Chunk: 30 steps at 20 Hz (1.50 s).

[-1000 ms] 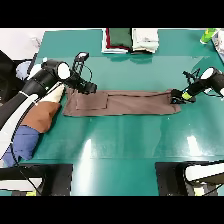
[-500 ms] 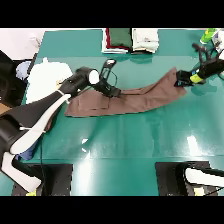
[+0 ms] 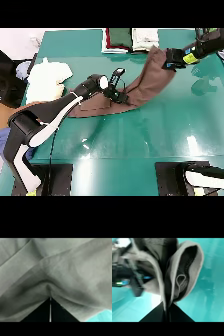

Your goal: Fold the shirts.

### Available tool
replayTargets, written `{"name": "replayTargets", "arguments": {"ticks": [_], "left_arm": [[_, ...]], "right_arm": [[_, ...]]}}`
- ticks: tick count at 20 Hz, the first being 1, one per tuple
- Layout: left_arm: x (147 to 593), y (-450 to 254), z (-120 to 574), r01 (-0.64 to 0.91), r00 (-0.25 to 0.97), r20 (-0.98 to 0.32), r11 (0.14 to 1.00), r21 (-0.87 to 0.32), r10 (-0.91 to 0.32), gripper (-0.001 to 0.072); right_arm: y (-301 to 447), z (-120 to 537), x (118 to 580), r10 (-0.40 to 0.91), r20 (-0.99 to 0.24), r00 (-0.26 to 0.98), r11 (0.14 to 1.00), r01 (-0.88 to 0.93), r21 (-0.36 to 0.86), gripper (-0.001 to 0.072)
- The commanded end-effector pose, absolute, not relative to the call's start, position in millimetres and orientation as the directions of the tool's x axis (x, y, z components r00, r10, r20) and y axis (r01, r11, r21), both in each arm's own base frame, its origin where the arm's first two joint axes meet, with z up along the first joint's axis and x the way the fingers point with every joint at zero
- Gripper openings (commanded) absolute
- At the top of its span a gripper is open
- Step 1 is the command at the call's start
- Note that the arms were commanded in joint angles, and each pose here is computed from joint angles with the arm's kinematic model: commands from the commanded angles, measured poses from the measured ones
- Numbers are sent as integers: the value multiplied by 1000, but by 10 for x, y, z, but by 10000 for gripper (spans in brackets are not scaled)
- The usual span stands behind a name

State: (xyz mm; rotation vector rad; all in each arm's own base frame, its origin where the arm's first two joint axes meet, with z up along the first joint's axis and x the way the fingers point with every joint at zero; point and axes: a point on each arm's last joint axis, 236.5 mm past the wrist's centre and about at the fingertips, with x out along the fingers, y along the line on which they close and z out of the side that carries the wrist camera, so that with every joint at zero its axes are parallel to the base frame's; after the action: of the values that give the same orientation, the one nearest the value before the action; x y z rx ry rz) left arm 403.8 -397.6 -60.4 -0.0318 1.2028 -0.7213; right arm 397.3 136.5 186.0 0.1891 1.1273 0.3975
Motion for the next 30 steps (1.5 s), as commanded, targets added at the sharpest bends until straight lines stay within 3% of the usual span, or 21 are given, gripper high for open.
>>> {"name": "replayTargets", "arguments": {"ticks": [1, 6, 10, 14, 18, 20, 21, 22, 25, 28, 30], "left_arm": [[4092, -3916, -575, 492, 171, -844, 786, -375, -509, 27], [4616, -3182, 249, 426, 364, -809, 855, -295, -461, 27], [4883, -2046, 1161, 337, 554, -763, 928, -160, -333, 28], [4837, -1066, 1978, 198, 708, -677, 976, -86, -203, 28], [4661, -711, 2444, 153, 778, -608, 986, -60, -158, 28], [4593, -674, 2499, 148, 779, -608, 987, -55, -151, 28], [4573, -671, 2479, 148, 772, -617, 987, -54, -150, 28], [4551, -666, 2451, 148, 763, -629, 988, -53, -148, 28], [4484, -661, 2380, 148, 736, -661, 988, -53, -146, 28], [4440, -682, 2327, 153, 717, -681, 986, -61, -153, 28], [4427, -717, 2304, 160, 708, -685, 984, -76, -168, 27]], "right_arm": [[1725, 2033, 3929, 503, -796, 338, 862, -268, 431, 12], [2037, 2124, 3940, 555, -753, 353, 829, -304, 468, 12], [2607, 2203, 3945, 619, -691, 372, 781, -380, 495, 12], [3572, 1957, 3916, 698, -634, 333, 708, -449, 545, 13], [4758, 1487, 3785, 778, -543, 317, 620, -527, 581, 29], [5199, 1312, 3783, 814, -470, 342, 579, -551, 601, 297], [5326, 1265, 3754, 827, -457, 328, 559, -568, 604, 347], [5373, 1236, 3702, 830, -475, 294, 548, -593, 591, 345], [4880, 1188, 3863, 716, -624, 314, 644, -641, 416, 340], [3809, 995, 4185, 473, -809, 349, 806, -543, 237, 340], [3057, 802, 4280, 312, -905, 288, 889, -426, 171, 343]]}}
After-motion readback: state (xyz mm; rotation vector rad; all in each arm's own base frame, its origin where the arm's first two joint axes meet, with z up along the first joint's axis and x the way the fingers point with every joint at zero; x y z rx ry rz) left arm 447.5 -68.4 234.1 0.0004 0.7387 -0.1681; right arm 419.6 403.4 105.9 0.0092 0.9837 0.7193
